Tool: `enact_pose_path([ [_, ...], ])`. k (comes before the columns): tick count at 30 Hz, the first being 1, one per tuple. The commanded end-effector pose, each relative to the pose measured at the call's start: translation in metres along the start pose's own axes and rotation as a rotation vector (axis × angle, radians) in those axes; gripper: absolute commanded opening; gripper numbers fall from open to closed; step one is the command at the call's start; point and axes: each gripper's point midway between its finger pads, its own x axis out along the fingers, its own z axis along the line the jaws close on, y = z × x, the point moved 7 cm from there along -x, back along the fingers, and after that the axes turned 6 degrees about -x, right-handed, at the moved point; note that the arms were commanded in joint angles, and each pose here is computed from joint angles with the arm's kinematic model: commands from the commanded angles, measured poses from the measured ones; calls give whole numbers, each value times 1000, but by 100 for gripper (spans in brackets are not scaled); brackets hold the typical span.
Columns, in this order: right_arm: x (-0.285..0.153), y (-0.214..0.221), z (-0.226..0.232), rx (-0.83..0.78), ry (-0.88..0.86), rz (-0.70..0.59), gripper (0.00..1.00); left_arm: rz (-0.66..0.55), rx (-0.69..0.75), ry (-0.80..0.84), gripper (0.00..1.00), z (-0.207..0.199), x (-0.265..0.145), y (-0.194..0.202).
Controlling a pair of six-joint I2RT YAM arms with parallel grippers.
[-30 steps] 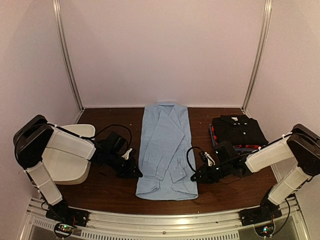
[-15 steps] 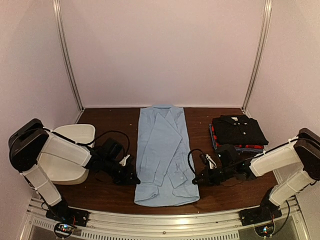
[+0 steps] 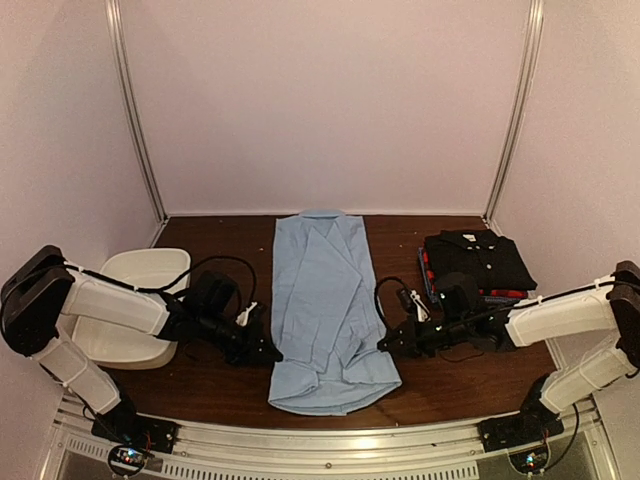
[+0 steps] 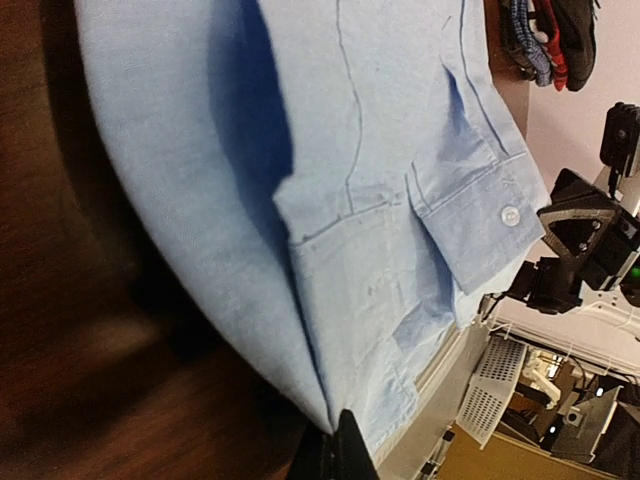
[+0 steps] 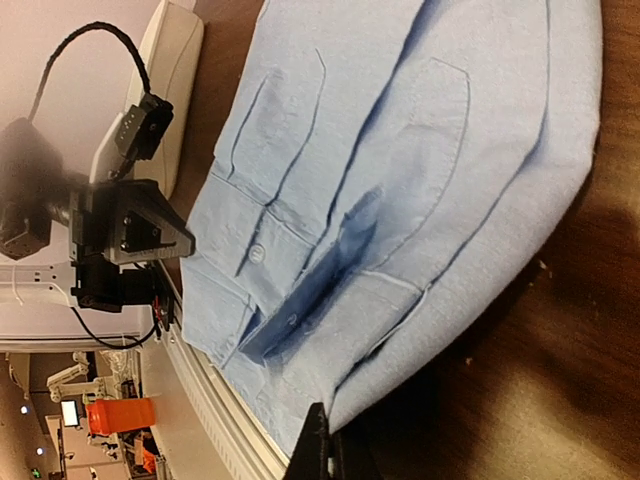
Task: Fold and stack the long sleeve shirts
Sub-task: Pick up the rectangle-folded shirt from the center of the board, then fold the rectangle-folded shirt at the center of the board.
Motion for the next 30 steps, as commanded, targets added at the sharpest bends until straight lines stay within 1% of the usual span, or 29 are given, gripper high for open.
enact_pose_path([
  [1, 3, -27, 21, 5, -74, -57, 0, -1, -20, 177, 0, -28, -8, -10],
  [5, 10, -50, 28, 20, -110, -104, 0, -42, -97, 276, 0, -36, -18, -27],
  [8, 13, -73, 26, 19, -105, -159, 0, -83, -155, 315, 0, -34, -22, -45],
  [11, 16, -96, 15, 29, -84, -220, 0, -109, -188, 366, 0, -31, -20, -65],
  [17, 26, -138, -12, 71, -52, -311, 0, -185, -257, 401, 0, -20, -14, -104],
  [23, 34, -159, -28, 97, -29, -359, 0, -240, -307, 433, 0, -14, -10, -130],
  [30, 34, -172, -36, 98, 1, -391, 0, -274, -339, 427, 0, -7, -9, -138],
])
